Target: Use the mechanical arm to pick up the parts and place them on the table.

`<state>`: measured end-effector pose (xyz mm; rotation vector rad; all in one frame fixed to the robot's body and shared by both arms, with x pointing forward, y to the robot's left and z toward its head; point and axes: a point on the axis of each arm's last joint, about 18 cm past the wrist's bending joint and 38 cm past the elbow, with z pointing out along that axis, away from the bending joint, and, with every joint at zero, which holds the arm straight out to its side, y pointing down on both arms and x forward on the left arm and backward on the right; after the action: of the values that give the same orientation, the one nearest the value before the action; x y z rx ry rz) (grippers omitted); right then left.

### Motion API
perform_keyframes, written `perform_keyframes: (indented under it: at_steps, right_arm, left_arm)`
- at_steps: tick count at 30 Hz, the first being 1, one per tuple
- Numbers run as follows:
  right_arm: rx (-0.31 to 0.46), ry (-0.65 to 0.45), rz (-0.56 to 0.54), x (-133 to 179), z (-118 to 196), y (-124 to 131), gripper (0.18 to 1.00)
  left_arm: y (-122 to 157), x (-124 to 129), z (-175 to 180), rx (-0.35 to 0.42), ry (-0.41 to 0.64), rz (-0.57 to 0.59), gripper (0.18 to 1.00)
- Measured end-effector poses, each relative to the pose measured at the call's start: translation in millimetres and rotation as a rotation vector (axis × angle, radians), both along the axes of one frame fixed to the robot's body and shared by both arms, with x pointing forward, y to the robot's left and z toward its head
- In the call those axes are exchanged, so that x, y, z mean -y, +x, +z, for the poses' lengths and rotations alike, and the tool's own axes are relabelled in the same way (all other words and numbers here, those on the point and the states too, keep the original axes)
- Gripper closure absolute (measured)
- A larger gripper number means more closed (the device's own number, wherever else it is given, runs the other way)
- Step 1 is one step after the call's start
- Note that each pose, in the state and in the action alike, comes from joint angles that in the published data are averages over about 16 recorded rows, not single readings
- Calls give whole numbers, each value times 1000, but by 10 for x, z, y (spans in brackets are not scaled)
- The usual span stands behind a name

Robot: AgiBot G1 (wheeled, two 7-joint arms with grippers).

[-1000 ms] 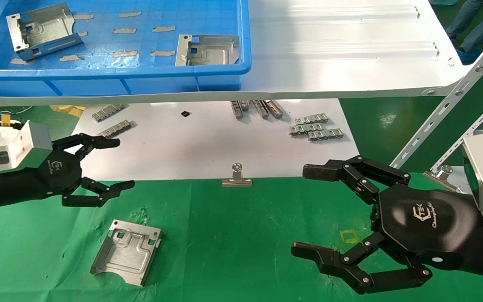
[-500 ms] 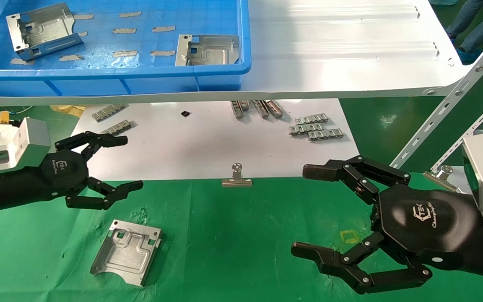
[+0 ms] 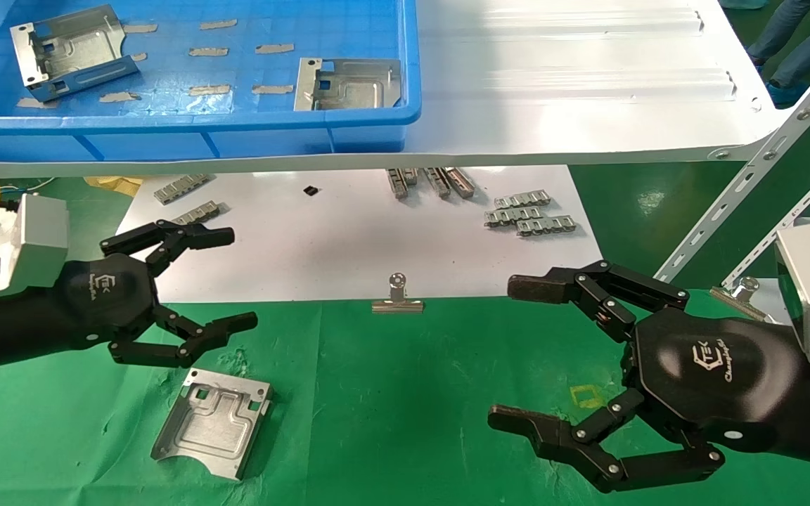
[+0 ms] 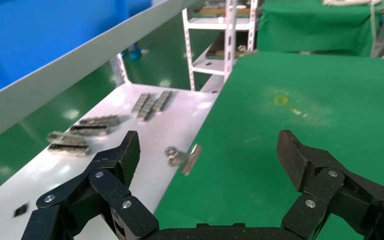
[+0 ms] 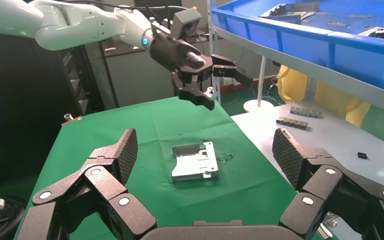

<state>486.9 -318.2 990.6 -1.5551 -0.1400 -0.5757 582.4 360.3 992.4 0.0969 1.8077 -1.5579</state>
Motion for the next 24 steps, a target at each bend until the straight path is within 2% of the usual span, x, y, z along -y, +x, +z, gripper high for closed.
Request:
perform_keyframes:
  at_steps: [24]
  right_arm:
    - [0, 0, 0, 0, 0, 0, 179]
  left_arm:
    - [-735, 431, 25, -63, -29, -202, 183]
